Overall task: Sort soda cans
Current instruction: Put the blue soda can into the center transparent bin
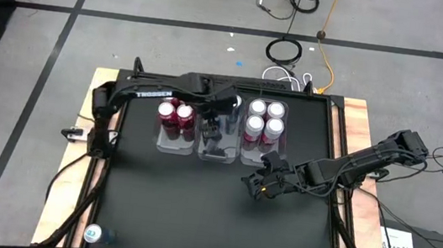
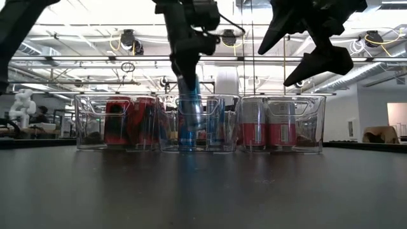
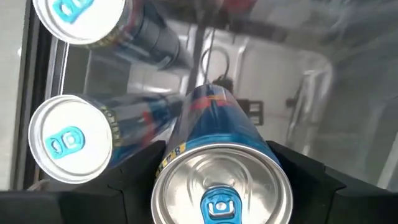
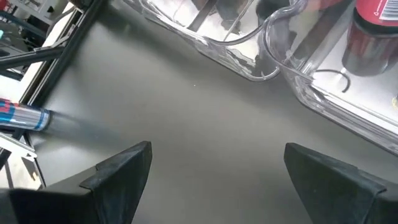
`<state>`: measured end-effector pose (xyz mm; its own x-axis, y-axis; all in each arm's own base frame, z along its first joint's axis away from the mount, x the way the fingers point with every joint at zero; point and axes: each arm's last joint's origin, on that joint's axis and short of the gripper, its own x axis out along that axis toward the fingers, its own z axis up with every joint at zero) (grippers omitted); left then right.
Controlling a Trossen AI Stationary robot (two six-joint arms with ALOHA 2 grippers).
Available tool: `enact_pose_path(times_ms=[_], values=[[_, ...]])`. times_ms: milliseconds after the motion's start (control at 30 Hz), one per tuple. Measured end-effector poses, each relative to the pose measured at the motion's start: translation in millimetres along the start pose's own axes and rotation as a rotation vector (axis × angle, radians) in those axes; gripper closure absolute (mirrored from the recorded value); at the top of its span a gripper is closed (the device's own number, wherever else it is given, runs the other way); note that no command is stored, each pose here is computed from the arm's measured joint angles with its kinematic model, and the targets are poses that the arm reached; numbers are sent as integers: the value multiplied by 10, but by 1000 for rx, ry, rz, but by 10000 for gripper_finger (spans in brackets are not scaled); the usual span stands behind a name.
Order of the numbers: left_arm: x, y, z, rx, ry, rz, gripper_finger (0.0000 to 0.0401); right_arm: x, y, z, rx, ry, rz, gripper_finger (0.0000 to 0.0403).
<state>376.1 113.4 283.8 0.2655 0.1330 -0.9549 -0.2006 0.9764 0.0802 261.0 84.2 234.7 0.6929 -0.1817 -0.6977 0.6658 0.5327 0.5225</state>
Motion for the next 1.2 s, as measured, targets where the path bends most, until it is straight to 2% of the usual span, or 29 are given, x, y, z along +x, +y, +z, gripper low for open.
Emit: enact_pose_path(times_ms=[200,533,633,867,967,1200], values=[[210,43,-2,56,82,21,134,0,0,0,10,0,0,44],[243,317,-44,-10,96,41,134,1,-1,-1,3,1,-1,44],[243,324,-42,-57,92,42,134,1,-1,-1,1,1,-1,44],[243,302,-35,-65,88,43,134,1,-1,-1,-24,1,-1,44],[242,282,-33,-109,88,44,134,1,-1,-1,-28,1,-1,44],[244,277,-35,-108,90,43,134,1,-1,-2,-28,3,-1,44]])
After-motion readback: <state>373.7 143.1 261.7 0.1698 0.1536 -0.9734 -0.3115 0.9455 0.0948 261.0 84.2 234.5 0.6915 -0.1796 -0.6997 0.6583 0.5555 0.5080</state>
